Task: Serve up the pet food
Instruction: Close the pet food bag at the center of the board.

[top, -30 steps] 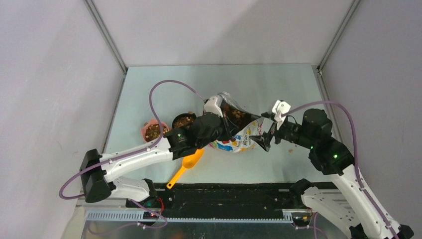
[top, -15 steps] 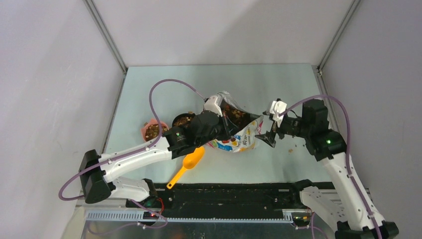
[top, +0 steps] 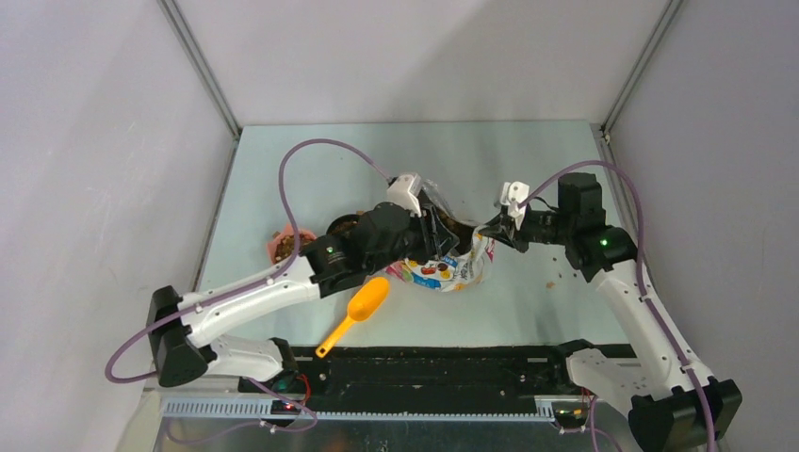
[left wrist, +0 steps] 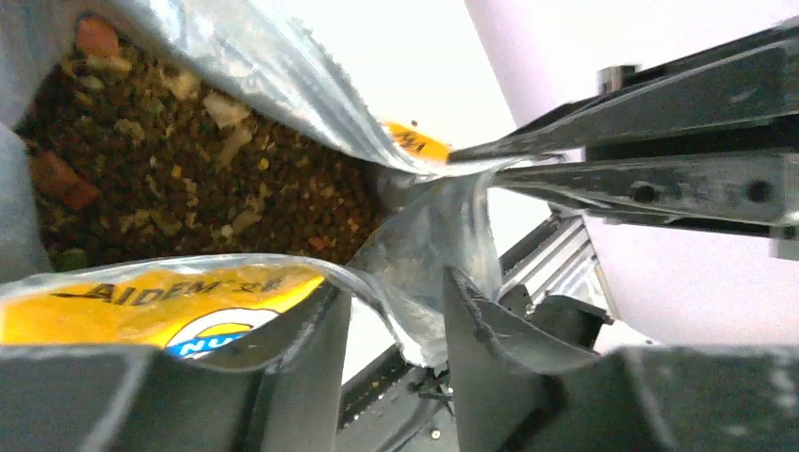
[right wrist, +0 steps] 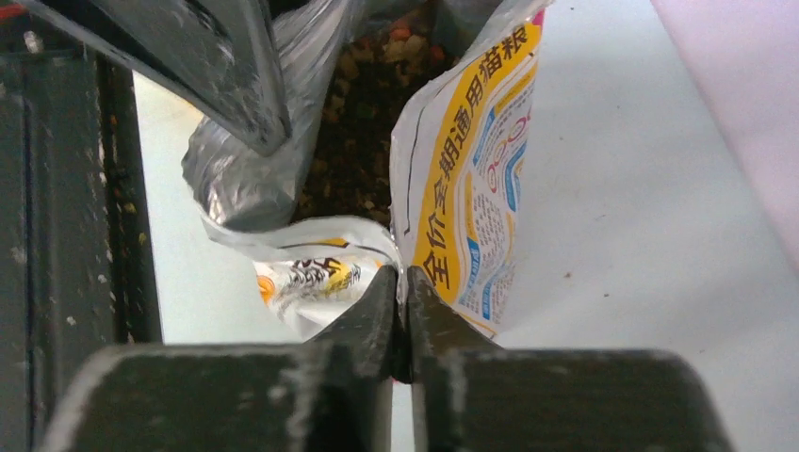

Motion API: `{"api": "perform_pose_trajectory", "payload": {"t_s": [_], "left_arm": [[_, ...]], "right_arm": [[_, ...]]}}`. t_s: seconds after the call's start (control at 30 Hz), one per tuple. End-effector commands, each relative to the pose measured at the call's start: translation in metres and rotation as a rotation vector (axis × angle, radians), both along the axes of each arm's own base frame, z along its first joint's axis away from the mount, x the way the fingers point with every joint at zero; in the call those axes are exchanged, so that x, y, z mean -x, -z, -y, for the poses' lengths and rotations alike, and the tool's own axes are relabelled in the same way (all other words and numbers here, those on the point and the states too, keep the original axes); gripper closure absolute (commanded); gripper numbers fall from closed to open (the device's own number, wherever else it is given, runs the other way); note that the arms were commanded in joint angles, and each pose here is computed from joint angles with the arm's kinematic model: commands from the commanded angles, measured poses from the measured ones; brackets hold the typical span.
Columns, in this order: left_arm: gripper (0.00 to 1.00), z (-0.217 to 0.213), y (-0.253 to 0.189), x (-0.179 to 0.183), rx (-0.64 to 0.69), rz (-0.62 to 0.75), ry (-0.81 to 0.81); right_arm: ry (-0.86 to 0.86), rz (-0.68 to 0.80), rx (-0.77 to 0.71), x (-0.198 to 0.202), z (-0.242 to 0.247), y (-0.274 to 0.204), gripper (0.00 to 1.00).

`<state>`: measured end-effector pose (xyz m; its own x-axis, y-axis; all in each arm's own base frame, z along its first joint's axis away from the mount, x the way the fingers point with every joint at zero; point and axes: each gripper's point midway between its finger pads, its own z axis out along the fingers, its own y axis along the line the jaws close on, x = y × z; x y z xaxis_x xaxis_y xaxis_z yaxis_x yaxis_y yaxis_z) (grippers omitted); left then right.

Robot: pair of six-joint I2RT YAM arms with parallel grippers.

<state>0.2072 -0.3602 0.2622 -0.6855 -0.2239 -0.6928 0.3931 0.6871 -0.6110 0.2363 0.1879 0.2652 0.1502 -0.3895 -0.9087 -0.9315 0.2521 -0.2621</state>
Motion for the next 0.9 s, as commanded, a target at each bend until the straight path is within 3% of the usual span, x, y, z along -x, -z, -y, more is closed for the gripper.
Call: {"api": "perform_pose_trajectory", "payload": {"t_s": [0.0, 0.07, 0.13, 0.27, 0.4, 0.53, 0.67, 0.87], "left_arm": [[0.32, -0.022, -0.074, -0.003, 0.045, 0.248, 0.036], [0.1, -0.039, -0.076, 0.001, -0.017, 0.314, 0.054], [0.02, -0.062, -0.074, 0.001, -0.102, 0.379, 0.039], [0.0, -0.114, -0.055, -0.008, -0.296, 0.471, -0.042], [0.01, -0.148, -0.033, -0.028, -0.372, 0.544, -0.069], [0.01, -0.153, -0.022, -0.042, -0.319, 0.572, 0.079], [0.01, -0.137, -0.025, -0.039, -0.355, 0.78, 0.308], [0.01, -0.13, -0.033, -0.054, -0.413, 0.899, 0.412]], "right_arm": [[-0.058, 0.009, -0.005, 0.008, -0.004, -0.01, 0.98], [-0.068, 0.014, -0.013, 0.01, -0.004, -0.013, 1.0], [-0.081, 0.022, -0.026, 0.013, -0.006, -0.017, 1.0], [-0.036, -0.009, -0.064, 0.007, -0.007, -0.024, 1.0], [0.071, -0.044, -0.127, -0.01, -0.006, -0.038, 1.0], [0.276, -0.075, -0.202, -0.038, 0.004, -0.053, 1.0], [0.429, -0.099, -0.249, -0.055, 0.017, -0.058, 1.0], [0.52, -0.155, -0.282, -0.066, 0.023, -0.053, 1.0]]}}
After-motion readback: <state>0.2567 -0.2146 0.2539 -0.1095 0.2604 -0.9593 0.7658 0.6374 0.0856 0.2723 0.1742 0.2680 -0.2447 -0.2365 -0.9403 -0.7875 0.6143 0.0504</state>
